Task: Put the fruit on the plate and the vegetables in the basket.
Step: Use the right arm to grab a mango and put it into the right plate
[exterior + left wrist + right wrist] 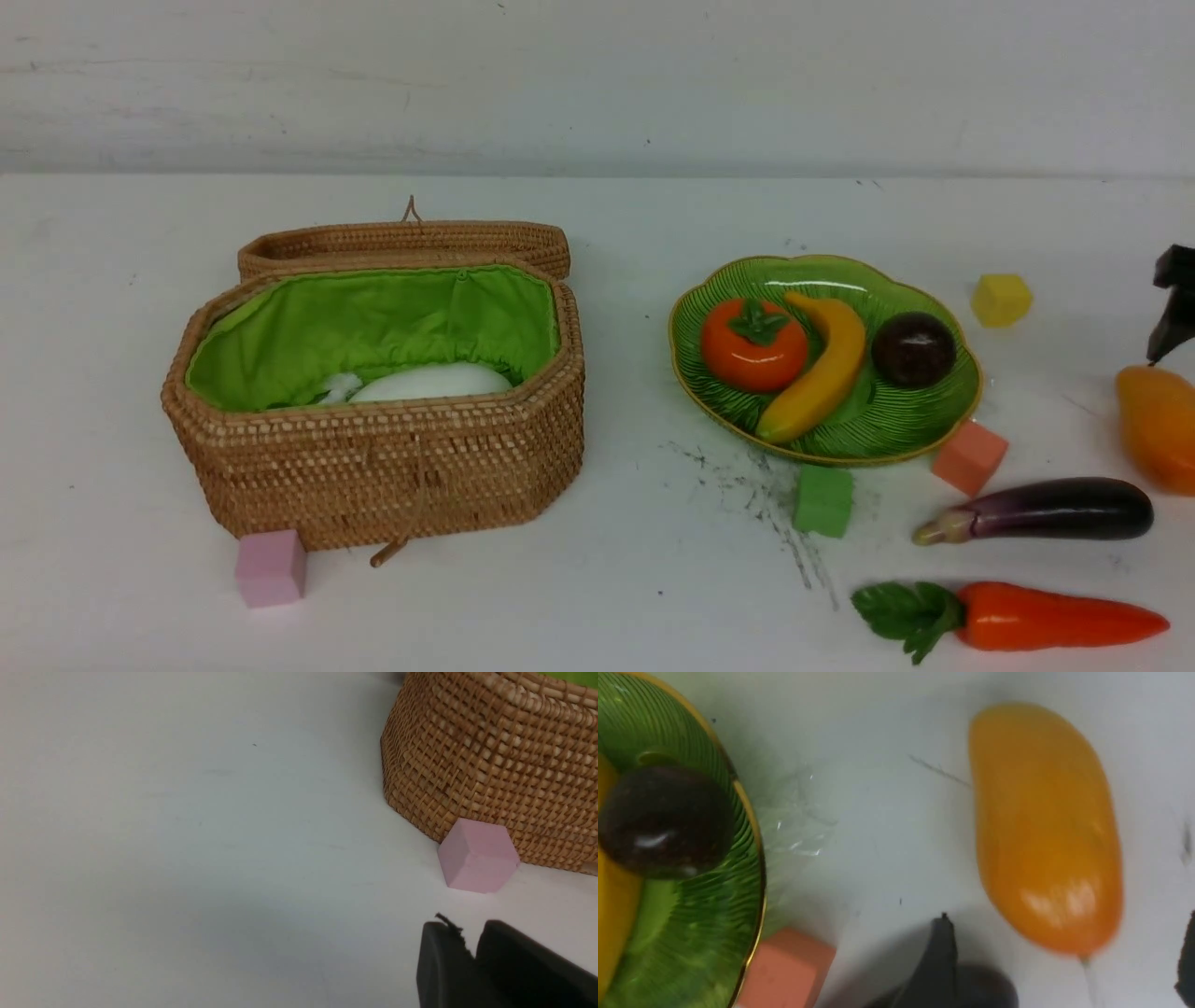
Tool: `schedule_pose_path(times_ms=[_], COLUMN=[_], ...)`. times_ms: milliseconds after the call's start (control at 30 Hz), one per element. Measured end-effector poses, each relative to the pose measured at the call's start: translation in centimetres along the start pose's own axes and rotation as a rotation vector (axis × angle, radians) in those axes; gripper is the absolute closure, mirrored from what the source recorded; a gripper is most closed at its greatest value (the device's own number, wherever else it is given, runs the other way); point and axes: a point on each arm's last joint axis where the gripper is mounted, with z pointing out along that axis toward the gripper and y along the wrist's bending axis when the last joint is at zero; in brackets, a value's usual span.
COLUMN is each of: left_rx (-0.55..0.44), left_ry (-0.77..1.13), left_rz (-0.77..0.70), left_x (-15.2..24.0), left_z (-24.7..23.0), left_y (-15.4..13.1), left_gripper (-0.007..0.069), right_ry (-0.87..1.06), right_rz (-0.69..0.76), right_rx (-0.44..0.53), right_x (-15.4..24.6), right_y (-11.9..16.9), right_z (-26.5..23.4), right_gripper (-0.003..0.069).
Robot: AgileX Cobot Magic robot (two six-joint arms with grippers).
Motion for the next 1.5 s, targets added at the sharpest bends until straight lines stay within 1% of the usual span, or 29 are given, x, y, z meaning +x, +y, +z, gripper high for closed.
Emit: schedule_pose_path(times_ms=[33,67,133,200,267,300,333,433,533,567,600,700,800,900,933,967,1033,1067,1100,1167,1300,1500], left_rx=[0.0,0.0,0.0,0.0,0.0,0.0,0.0,0.0,0.0,0.0,0.0,0.0,0.0,0.0,0.0,0.0,0.0,0.0,0.0,0.0,0.0,0.0], left_ry=[0.0,0.0,0.0,0.0,0.0,0.0,0.0,0.0,0.0,0.0,0.0,0.0,0.0,0.0,0.0,0.0,0.0,0.0,0.0,0.0,0.0,0.0], left_rz=[0.0,0.0,0.0,0.0,0.0,0.0,0.0,0.0,0.0,0.0,0.0,0.0,0.0,0.0,0.0,0.0,0.0,0.0,0.0,0.0,0.0,0.0], left_x=[0.0,0.0,0.0,0.0,0.0,0.0,0.0,0.0,0.0,0.0,0.0,0.0,0.0,0.0,0.0,0.0,0.0,0.0,0.0,0.0,0.0,0.0], left_z=[0.0,0.0,0.0,0.0,0.0,0.0,0.0,0.0,0.0,0.0,0.0,0.0,0.0,0.0,0.0,0.0,0.0,0.0,0.0,0.0,0.0,0.0], left_y=[0.0,0.0,0.0,0.0,0.0,0.0,0.0,0.0,0.0,0.0,0.0,0.0,0.0,0.0,0.0,0.0,0.0,0.0,0.0,0.0,0.0,0.0], left_gripper=[0.0517,0.0516,0.0514,0.0512,0.0511,0.0511,0.0509,0.0506,0.0501,0.05,0.05,0.0495,0.0493,0.0491,0.0491,0.0491,0.0491,0.0491,0.0491,0.0491,0.0488,0.048], right_ry=[0.037,0.04,0.084,0.134,0.16,0.158,0.166,0.175,0.195,0.179,0.176,0.074,0.024,0.038,0.038,0.054,0.081,0.086,0.112,0.132,0.136,0.101], right_rz=[-0.013,-0.014,-0.03,-0.056,-0.074,-0.074,-0.092,-0.119,-0.121,-0.11,-0.109,-0.148,-0.195,-0.252,-0.251,-0.283,-0.32,-0.326,-0.337,-0.314,-0.22,-0.192], right_rx=[0.017,0.019,0.052,0.104,0.13,0.13,0.132,0.112,0.027,-0.019,-0.028,-0.201,-0.356,-0.444,-0.446,-0.463,-0.475,-0.476,-0.478,-0.469,-0.428,-0.418], right_x=[-0.7,-0.7,-0.8,-0.5,-0.2,-0.2,-0.1,-0.1,0.0,-0.1,-0.1,-0.6,-0.1,1.1,1.1,1.8,2.8,3.0,3.7,4.3,4.3,4.0], right_y=[-0.2,-0.2,-0.7,-1.4,-1.9,-1.9,-2.0,-1.8,-0.9,-0.3,-0.2,3.0,6.8,10.4,10.4,12.0,13.8,14.1,15.2,16.0,16.1,16.1], right_z=[2.2,2.4,4.7,7.5,9.3,9.3,9.9,9.8,8.7,7.7,7.5,3.1,0.6,0.7,0.7,1.4,2.4,2.7,3.5,4.5,6.0,6.3], right_gripper=[-0.0021,-0.0021,-0.0018,-0.0007,0.0013,0.0013,0.0043,0.0048,0.0048,0.0048,0.0048,0.0048,0.0048,0.0048,0.0048,0.0048,0.0048,0.0048,0.0048,0.0048,0.0048,0.0046])
